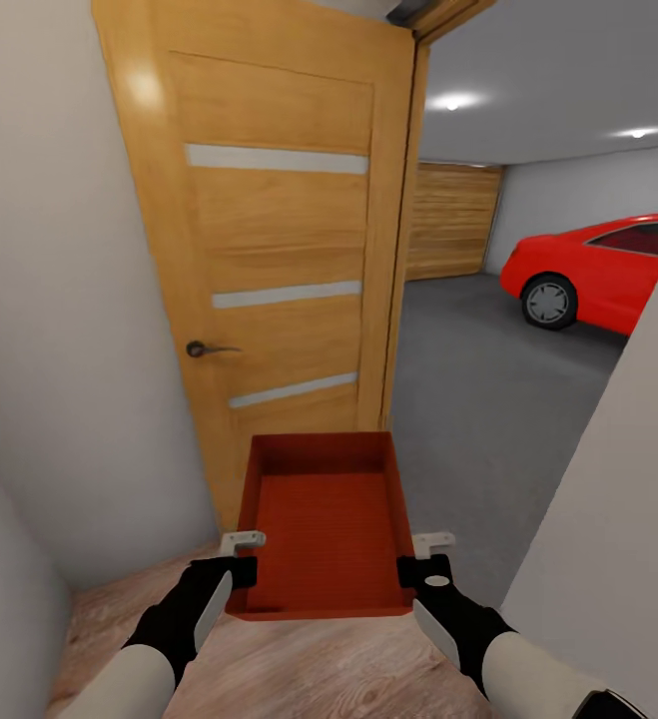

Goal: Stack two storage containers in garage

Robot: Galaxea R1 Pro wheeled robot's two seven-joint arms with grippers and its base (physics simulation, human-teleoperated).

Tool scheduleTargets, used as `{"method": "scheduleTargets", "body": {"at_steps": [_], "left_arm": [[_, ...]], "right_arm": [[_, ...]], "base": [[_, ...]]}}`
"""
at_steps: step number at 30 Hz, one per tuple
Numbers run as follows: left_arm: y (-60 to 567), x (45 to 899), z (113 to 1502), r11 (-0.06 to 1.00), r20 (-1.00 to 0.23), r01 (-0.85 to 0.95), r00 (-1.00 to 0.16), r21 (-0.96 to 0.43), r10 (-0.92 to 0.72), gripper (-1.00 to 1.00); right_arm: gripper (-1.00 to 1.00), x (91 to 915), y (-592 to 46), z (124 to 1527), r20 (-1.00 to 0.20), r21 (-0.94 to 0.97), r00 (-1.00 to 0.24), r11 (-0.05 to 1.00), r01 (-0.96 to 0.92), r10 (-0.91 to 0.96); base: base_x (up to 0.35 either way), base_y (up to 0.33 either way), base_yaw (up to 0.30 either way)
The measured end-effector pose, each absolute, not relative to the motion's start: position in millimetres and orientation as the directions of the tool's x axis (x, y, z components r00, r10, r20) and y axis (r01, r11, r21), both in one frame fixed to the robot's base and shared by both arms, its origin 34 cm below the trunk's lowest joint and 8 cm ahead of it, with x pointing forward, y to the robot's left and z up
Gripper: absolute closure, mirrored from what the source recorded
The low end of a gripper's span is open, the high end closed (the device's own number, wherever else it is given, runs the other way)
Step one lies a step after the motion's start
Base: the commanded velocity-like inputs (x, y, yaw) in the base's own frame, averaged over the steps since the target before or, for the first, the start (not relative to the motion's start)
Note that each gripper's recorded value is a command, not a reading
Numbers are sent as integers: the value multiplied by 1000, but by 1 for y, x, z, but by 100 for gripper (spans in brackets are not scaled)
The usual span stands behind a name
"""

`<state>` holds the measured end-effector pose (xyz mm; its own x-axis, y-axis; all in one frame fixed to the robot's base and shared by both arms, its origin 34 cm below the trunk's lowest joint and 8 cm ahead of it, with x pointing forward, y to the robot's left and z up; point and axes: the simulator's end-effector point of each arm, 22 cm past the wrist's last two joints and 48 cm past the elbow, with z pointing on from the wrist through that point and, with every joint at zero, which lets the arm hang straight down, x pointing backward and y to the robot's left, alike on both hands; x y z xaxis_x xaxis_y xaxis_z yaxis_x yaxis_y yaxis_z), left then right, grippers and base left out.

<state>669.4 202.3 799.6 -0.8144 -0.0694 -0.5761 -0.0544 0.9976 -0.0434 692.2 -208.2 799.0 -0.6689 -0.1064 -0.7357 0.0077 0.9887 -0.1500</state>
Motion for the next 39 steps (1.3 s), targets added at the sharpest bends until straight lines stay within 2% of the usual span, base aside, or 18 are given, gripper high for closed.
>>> {"method": "scheduleTargets", "body": {"at_steps": [17, 39], "left_arm": [[203, 669, 800, 998, -576, -55, -814, -44, -70, 100], [203, 670, 801, 998, -575, -54, -815, -40, -67, 100]], "right_arm": [[100, 692, -208, 799, -736, -151, -668, 989, 8, -107], [100, 692, -208, 799, -735, -148, -670, 989, 9, -104]], "base": [[228, 197, -18], [15, 9, -230]]}}
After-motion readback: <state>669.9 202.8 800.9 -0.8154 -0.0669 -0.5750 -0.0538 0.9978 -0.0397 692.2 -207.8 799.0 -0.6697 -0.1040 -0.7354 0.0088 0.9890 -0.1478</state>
